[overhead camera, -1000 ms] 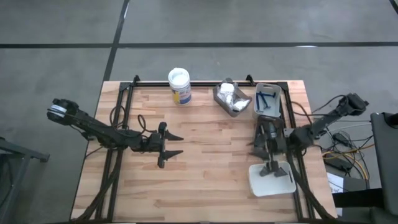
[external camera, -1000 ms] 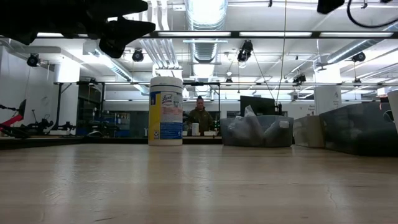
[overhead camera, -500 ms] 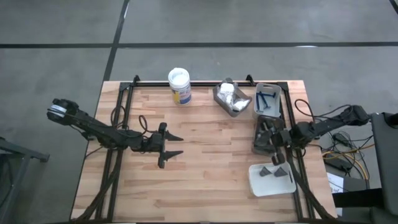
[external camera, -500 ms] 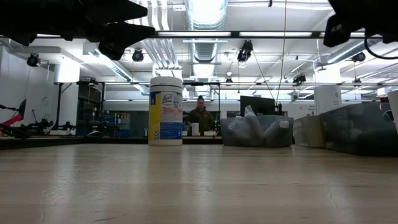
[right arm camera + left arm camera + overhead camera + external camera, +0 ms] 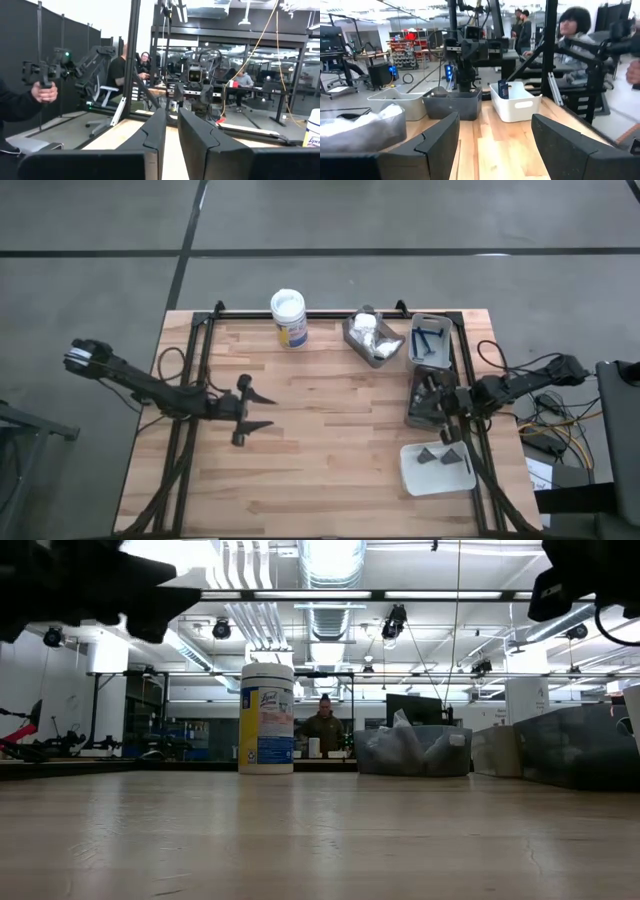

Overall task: Pick & Place Travel size toiletries
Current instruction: Return to Home Position

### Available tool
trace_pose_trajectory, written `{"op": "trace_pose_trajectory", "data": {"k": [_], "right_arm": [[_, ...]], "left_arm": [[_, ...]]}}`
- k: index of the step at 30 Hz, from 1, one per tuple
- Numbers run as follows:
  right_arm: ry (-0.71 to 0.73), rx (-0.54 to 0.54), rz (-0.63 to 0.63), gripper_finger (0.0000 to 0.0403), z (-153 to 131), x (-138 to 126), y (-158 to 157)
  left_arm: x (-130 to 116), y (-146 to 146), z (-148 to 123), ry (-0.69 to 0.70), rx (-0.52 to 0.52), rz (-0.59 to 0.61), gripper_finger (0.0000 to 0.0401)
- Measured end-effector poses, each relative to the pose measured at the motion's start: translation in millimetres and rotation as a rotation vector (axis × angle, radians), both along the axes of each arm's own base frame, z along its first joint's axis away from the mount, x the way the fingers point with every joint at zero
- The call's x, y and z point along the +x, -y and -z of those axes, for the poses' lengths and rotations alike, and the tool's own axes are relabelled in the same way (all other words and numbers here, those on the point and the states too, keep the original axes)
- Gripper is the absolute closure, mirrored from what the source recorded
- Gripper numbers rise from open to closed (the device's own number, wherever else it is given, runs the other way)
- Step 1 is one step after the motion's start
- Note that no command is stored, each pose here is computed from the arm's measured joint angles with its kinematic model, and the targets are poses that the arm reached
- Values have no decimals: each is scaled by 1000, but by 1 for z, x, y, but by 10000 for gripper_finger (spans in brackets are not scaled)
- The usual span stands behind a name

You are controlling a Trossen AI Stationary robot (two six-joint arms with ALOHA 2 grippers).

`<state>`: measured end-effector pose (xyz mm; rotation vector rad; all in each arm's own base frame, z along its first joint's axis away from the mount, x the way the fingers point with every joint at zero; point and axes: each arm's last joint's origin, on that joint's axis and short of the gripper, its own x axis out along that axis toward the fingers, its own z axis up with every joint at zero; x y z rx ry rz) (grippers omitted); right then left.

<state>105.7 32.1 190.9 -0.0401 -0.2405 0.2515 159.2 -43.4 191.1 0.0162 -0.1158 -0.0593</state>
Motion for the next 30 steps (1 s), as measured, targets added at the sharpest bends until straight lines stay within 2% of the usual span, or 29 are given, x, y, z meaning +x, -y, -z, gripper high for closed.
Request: {"op": "trace_pose_trajectory", "data": {"k": [6, 12, 30], "right_arm": [[26, -5, 13, 352, -2, -4, 2], [16, -1, 52, 332, 0, -7, 7], [-54, -41, 72, 281, 8, -13, 10]], "left_arm": [[-23, -6, 12, 47, -20, 29, 146], [-33, -10, 5, 87, 4, 23, 146], [-64, -19, 7, 72, 42, 58, 146]]}}
